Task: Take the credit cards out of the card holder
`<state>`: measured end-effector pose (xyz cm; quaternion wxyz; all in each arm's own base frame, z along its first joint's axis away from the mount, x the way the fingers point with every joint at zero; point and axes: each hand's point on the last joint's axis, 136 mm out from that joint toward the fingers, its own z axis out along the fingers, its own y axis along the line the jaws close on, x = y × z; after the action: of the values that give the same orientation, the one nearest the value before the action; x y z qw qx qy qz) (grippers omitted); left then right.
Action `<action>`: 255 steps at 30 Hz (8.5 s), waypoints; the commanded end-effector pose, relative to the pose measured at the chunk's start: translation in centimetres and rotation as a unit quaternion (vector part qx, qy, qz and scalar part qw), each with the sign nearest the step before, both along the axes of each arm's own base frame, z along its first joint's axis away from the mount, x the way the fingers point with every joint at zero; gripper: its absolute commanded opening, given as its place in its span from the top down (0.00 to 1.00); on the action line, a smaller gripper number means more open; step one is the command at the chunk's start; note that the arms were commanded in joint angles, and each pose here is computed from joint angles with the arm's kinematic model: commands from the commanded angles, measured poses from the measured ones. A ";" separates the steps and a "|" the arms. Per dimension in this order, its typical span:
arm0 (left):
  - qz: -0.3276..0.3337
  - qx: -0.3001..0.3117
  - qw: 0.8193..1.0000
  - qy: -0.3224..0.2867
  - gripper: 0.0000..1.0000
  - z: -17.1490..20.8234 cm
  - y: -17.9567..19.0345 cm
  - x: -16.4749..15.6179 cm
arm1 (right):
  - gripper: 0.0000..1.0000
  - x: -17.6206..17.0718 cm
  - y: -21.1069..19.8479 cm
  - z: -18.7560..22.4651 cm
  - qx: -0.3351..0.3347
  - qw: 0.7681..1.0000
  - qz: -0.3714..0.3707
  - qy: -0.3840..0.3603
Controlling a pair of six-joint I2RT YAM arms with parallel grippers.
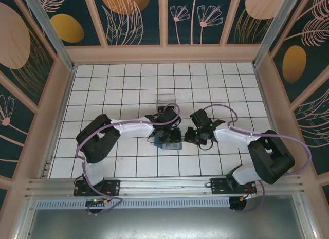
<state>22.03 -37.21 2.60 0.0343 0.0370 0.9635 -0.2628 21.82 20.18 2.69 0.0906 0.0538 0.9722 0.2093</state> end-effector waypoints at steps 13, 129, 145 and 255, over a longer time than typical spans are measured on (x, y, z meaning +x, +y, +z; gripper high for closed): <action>-0.011 0.030 0.999 -0.022 0.80 1.1 1.8 -0.2 | 0.84 -0.1 -1.0 -0.5 -0.021 1.000 -0.007 0.003; 0.041 -0.064 0.997 -0.035 0.93 1.3 5.7 0.2 | 0.68 3.3 8.8 2.9 0.112 0.993 0.022 0.027; 0.038 -0.062 0.997 -0.033 0.94 1.1 5.9 0.2 | 0.59 3.3 8.9 0.6 0.094 0.994 0.025 0.048; 0.058 -0.144 0.983 -0.096 0.89 9.1 3.0 3.2 | 0.57 2.6 4.3 4.5 0.038 0.998 0.044 0.004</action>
<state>24.87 -37.20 15.60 0.1478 0.0283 0.8744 -0.4612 25.07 23.99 5.02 0.0744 0.0280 0.9728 0.2174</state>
